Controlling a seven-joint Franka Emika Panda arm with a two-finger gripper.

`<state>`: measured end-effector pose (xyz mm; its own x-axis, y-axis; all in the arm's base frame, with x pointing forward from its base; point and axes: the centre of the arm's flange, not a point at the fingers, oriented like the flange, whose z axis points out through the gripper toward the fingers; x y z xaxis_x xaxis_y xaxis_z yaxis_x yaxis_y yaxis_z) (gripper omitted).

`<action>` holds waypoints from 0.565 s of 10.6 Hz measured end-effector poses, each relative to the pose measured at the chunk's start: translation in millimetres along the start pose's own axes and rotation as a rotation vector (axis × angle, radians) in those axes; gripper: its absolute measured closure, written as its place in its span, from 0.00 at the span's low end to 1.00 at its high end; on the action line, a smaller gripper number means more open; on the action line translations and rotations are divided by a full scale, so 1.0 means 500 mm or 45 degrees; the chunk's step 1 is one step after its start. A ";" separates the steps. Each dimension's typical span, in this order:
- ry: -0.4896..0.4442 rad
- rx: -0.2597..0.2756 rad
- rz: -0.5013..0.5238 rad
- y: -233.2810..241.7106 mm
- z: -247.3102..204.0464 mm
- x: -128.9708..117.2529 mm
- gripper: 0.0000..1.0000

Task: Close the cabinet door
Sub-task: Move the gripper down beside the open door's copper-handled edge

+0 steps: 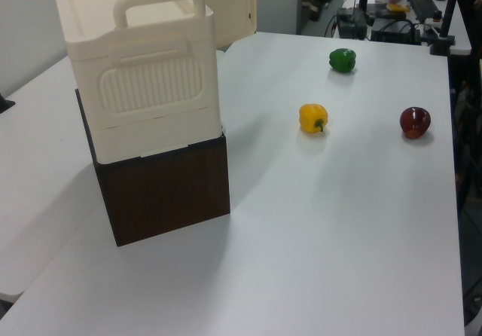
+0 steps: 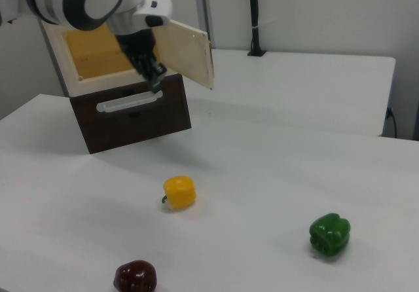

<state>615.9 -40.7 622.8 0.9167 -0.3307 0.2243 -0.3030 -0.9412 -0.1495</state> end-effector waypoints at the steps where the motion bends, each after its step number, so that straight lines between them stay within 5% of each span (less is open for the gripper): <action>1: 0.112 0.052 0.065 0.005 -0.010 0.028 0.99; 6: 0.651 0.229 0.284 0.020 -0.030 0.130 0.99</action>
<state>668.7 -72.6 650.2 0.5799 -0.5529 0.5984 -0.3843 -0.8333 -0.3975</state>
